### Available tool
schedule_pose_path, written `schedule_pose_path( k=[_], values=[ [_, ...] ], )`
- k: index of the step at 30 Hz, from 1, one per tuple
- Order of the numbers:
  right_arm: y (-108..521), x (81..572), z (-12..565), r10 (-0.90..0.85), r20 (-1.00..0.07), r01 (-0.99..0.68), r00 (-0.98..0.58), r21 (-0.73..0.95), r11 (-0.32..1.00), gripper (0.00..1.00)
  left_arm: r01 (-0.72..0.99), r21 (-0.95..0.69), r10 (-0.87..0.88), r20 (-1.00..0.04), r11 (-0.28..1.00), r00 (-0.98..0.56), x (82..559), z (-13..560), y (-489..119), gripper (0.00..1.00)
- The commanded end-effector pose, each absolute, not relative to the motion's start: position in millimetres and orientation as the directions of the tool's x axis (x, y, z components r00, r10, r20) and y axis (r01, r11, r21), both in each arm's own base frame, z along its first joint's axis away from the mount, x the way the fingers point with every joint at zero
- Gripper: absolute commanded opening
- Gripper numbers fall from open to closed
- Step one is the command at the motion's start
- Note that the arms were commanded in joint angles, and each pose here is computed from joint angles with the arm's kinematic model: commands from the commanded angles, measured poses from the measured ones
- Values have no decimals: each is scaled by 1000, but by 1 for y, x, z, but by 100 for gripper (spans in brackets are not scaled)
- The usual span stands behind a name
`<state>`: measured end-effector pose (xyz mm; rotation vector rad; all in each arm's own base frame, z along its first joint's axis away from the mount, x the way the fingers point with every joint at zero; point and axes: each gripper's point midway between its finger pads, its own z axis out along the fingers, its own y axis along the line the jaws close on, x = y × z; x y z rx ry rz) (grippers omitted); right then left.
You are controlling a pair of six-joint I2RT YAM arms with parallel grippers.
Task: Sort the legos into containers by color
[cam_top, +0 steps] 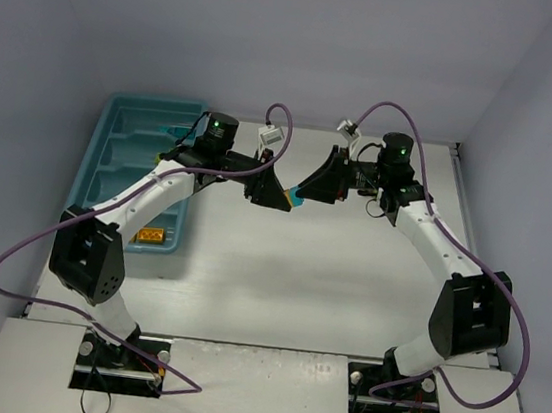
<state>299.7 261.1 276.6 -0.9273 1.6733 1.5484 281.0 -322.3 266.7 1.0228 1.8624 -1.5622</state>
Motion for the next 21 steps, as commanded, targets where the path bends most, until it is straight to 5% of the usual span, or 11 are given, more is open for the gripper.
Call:
schedule_pose_path(
  k=[1,15,21],
  values=[
    [261,299,294,-41,-901,-902,-431,431,14,0,851,-524,214,-834,-18,-509,271,297,-323,9],
    [243,310,280,-24,-891,-890,-454,451,70,0,850,-520,275,-808,84,-521,256,266,-293,7],
    [243,321,278,-11,-890,-883,-456,452,125,0,649,-493,92,-752,579,-653,314,241,-212,7]
  ],
)
